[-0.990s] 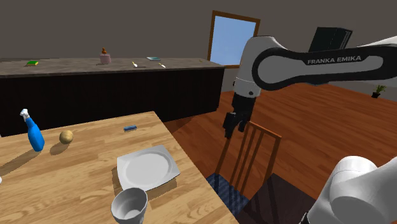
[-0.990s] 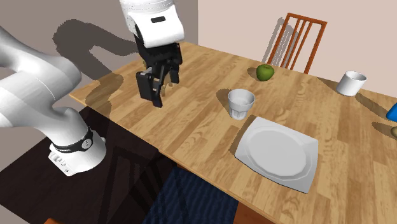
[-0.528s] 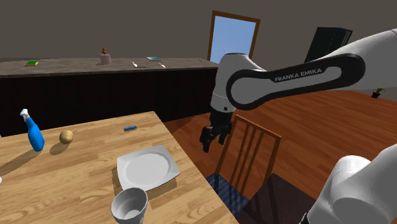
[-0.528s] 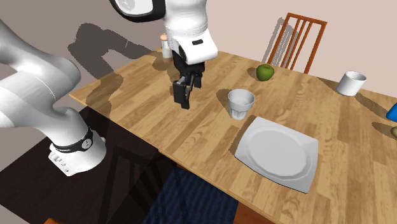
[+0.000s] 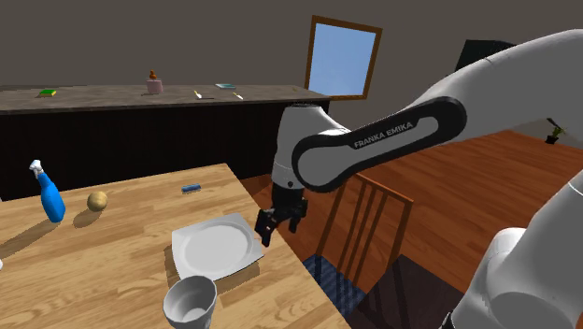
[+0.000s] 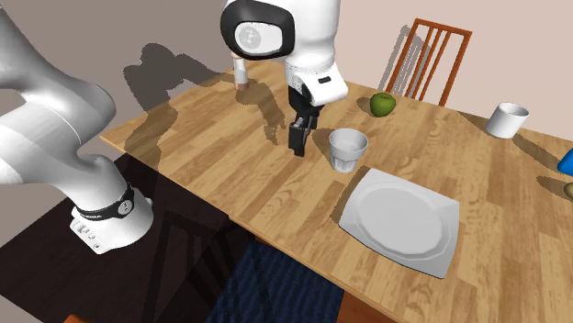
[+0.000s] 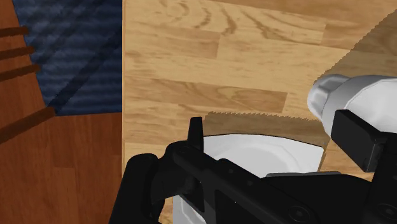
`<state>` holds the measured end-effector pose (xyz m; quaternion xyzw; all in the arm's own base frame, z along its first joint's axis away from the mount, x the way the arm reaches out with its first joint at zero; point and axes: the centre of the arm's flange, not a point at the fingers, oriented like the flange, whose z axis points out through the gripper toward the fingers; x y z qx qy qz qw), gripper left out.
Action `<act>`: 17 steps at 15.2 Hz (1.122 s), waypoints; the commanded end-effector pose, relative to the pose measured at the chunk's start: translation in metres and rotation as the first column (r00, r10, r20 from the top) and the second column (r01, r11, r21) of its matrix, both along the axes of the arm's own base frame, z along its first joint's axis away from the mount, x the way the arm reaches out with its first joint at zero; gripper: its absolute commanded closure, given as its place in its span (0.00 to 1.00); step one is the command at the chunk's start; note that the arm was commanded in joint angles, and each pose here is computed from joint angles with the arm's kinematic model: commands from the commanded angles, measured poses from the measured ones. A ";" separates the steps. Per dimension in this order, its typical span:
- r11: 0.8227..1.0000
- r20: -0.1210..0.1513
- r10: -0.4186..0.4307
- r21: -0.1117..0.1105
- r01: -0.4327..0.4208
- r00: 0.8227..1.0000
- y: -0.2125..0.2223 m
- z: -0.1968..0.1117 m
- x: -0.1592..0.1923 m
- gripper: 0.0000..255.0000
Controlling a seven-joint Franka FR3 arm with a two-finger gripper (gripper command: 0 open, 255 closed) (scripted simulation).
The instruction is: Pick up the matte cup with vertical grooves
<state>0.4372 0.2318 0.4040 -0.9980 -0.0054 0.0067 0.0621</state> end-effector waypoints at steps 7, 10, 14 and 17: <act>1.000 -0.006 -0.009 0.021 0.009 1.000 0.075 -0.059 0.041 0.00; 1.000 -0.008 -0.012 0.028 0.012 1.000 0.104 -0.080 0.056 0.00; 0.999 -0.011 -0.015 0.038 0.016 1.000 0.143 -0.107 0.077 0.00; 0.999 -0.011 -0.016 0.040 0.017 1.000 0.154 -0.120 0.082 0.00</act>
